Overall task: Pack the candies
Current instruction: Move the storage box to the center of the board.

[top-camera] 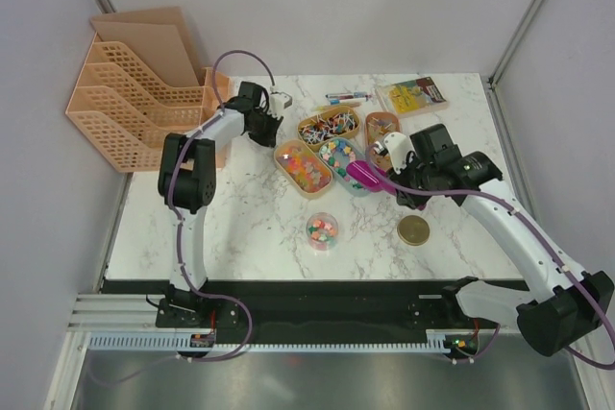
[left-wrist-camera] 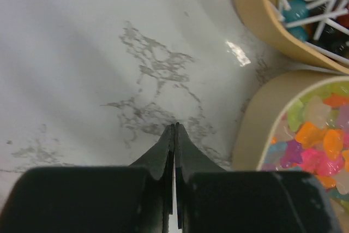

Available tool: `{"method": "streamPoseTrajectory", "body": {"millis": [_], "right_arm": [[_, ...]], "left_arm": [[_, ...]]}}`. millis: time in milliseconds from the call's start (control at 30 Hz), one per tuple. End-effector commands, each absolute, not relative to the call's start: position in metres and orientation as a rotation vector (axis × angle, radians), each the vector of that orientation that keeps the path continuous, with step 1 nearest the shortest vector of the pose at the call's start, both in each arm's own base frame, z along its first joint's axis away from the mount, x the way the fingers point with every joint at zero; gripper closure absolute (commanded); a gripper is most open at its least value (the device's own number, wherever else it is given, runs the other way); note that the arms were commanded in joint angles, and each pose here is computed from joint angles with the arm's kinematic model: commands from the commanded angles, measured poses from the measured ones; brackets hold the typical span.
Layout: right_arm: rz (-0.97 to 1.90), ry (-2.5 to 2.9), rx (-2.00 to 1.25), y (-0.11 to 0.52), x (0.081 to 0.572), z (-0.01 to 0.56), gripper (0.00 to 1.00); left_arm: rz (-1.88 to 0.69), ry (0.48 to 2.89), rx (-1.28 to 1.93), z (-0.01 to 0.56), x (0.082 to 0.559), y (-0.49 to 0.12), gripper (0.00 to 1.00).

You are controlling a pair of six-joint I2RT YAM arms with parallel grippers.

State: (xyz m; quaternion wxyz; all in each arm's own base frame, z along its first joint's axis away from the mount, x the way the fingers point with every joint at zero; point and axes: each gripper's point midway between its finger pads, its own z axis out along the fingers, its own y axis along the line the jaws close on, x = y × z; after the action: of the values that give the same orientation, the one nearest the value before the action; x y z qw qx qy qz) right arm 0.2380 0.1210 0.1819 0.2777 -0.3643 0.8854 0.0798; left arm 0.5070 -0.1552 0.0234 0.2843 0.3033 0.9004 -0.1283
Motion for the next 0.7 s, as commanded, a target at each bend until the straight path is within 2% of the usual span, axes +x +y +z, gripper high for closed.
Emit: {"method": "streamPoseTrajectory", "body": {"millis": [0,200,667], "right_arm": [[0.241,2.381,-0.985,0.119,0.229,0.18,1.0],[0.241,2.404,-1.014,0.117,0.225,0.174,1.0],[0.206,2.472,-1.155,0.113,0.222,0.162,1.0]], "left_arm": [[-0.427,2.396,0.979,0.026,0.461,-0.182,0.98],[-0.482,2.446,1.021,0.014,0.41,-0.188,0.98],[-0.612,2.439,1.118,0.028,0.338,-0.223,0.98]]}}
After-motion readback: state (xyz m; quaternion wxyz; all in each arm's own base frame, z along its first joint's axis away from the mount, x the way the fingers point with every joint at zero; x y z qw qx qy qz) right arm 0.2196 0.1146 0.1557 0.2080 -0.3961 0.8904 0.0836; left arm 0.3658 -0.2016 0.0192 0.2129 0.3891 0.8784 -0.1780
